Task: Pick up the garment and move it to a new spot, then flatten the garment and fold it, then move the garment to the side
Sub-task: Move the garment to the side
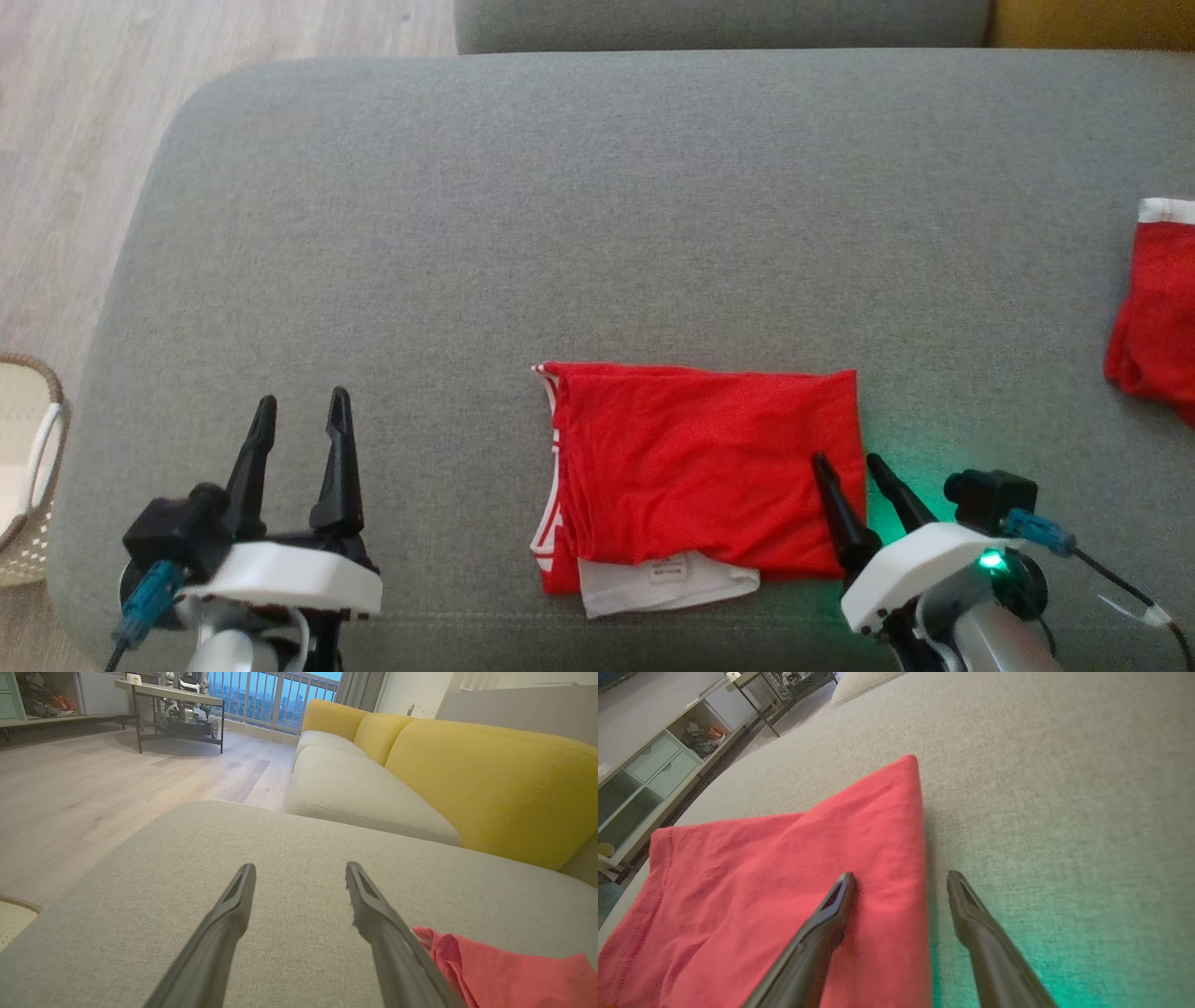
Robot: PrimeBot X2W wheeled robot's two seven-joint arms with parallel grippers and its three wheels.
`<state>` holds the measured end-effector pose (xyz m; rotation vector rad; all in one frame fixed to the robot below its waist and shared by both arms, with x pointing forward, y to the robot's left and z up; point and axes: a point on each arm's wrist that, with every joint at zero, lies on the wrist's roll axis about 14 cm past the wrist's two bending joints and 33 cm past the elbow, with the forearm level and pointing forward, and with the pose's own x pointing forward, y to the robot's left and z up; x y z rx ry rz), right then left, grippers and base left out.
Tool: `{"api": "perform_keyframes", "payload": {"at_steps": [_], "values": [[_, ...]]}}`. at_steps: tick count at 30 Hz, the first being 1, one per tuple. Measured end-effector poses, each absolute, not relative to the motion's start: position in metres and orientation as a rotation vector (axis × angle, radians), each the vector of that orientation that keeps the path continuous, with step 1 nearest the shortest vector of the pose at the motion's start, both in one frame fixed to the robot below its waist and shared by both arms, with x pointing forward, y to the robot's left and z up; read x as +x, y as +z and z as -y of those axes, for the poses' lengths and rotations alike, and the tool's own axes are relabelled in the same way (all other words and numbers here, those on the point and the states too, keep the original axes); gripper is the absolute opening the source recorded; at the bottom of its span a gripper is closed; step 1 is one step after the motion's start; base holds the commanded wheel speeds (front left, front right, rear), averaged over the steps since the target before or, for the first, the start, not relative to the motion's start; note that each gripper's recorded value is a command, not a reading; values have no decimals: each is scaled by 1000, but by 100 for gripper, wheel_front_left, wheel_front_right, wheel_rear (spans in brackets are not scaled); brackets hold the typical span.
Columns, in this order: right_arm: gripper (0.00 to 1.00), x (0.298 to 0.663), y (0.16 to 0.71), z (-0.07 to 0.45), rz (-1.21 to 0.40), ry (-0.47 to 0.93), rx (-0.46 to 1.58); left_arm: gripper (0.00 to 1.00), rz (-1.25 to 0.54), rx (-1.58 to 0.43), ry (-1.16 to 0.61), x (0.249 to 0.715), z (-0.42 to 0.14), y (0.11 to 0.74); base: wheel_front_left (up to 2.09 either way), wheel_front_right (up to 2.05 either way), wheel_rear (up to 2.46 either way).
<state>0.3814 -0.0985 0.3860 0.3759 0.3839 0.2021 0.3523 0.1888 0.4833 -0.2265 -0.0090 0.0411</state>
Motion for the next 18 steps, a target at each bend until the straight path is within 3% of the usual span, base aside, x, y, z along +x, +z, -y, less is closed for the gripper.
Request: {"api": "perform_keyframes", "payload": {"at_steps": [1, 2, 3, 4, 12, 18], "values": [[100, 382, 382, 98, -396, 203, 372, 100, 8, -223, 45, 352, -190, 483, 0, 0, 0], [88, 382, 379, 97, -406, 205, 368, 100, 8, -222, 48, 352, -191, 483, 0, 0, 0], [31, 383, 378, 95, -409, 207, 367, 100, 9, -222, 50, 352, -192, 483, 0, 0, 0], [0, 384, 376, 93, -416, 212, 367, 100, 12, -221, 54, 353, -194, 484, 0, 0, 0], [0, 388, 378, 90, -389, 275, 210, 100, 18, -220, 54, 357, -195, 485, 0, 0, 0], [0, 410, 411, 106, -262, 288, 44, 100, 23, -230, -28, 371, -171, 488, 0, 0, 0]]}}
